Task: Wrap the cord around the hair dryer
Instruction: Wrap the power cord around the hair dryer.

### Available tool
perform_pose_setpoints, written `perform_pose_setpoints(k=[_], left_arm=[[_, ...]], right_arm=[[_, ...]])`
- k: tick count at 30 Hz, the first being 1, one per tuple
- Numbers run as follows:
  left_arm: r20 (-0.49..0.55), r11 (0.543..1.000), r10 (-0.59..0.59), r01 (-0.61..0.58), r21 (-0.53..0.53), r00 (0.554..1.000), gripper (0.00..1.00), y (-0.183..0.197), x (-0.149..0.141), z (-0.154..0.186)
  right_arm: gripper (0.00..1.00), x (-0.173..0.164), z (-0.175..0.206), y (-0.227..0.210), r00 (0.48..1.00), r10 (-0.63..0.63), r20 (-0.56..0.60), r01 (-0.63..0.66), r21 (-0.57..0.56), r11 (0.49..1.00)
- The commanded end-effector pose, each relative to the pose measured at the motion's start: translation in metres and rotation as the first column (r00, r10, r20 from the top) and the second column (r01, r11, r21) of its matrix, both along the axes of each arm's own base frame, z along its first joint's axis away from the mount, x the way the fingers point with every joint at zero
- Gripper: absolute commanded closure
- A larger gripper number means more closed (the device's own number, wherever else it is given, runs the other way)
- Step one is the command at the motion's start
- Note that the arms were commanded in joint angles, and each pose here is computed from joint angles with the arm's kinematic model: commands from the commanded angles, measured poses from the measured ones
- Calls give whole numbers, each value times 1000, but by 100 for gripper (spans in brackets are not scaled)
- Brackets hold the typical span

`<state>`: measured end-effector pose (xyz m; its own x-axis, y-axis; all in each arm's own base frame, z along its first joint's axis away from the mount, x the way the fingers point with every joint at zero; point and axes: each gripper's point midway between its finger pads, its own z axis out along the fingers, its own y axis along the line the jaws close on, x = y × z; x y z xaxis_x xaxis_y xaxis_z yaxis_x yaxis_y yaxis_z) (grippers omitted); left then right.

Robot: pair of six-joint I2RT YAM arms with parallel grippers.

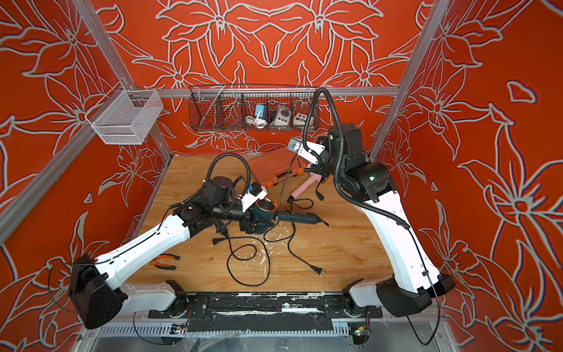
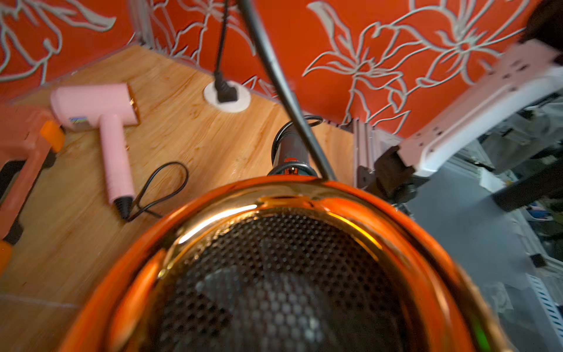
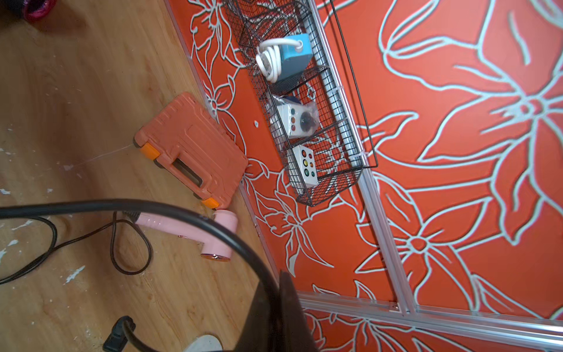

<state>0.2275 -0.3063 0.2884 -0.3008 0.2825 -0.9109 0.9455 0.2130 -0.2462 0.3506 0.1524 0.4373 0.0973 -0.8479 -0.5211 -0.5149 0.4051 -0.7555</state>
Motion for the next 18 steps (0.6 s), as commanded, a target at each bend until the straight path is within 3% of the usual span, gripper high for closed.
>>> perform_pose_setpoints(k=[1, 7, 18], left_arm=[[101, 961, -174, 191, -197, 980, 100, -1, -40, 72], [135, 907, -229, 262, -330, 964, 100, 6, -53, 120], [124, 848, -141, 185, -497, 982, 100, 24, -14, 160]], right_arm=[[100, 8, -5, -1, 998, 53, -31, -46, 193, 980], [100, 17, -50, -2, 976, 127, -177, -53, 372, 927], [100, 10, -65, -1, 911, 301, -281, -39, 669, 742]])
